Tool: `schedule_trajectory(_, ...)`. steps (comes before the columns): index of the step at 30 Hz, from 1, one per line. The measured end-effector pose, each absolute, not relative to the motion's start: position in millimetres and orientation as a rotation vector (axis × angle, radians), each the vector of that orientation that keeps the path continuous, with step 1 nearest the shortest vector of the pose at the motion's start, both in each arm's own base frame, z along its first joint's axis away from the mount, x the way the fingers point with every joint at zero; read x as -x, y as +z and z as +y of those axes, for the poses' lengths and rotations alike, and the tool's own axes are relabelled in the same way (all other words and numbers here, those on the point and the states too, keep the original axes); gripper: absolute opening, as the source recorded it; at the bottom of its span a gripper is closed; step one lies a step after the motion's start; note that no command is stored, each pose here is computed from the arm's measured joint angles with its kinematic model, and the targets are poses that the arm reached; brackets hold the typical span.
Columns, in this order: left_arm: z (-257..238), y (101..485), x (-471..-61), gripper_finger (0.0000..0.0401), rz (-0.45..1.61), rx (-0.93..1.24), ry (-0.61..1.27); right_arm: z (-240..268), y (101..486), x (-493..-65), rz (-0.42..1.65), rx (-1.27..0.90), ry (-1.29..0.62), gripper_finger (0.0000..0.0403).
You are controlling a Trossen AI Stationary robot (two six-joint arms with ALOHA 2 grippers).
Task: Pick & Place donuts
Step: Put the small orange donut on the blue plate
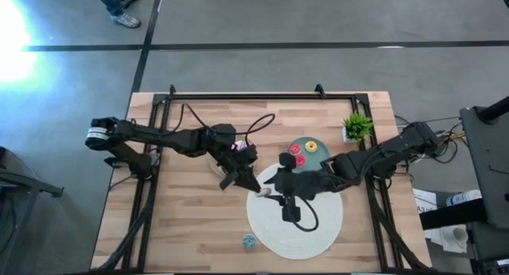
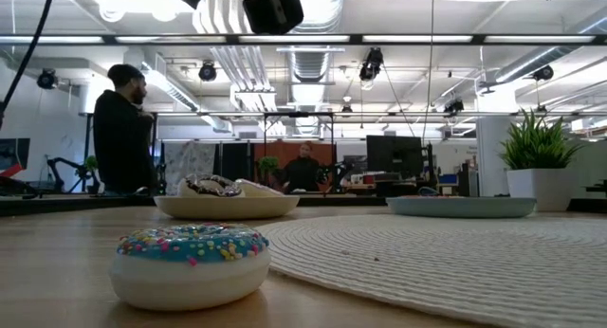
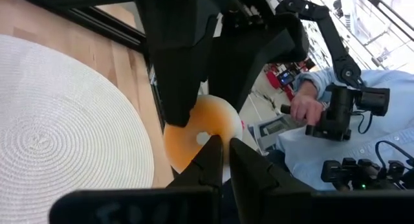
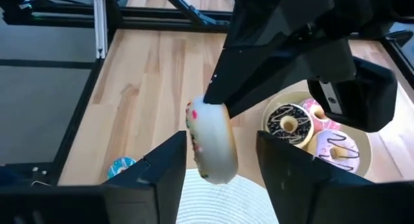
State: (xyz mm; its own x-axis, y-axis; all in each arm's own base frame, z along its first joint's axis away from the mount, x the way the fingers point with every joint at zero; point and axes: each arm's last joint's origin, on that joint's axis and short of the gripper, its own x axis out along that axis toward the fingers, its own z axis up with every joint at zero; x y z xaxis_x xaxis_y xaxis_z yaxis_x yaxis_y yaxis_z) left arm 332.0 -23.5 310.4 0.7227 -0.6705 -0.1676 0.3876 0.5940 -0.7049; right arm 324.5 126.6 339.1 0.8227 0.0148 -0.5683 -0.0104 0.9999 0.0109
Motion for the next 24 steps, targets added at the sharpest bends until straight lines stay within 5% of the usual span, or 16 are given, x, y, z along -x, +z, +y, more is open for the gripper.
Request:
schedule_trajectory(14, -22, 311, -334, 0.0007, 0.416, 0.674, -0.56, 124, 333, -321, 0.684, -0.071, -0.001, 0.0071)
schedule_trajectory(24, -19, 306, -333, 0.0097, 0.429, 0.67, -0.426, 120, 324, -313, 0.813, -0.172, -0.064, 0.0014)
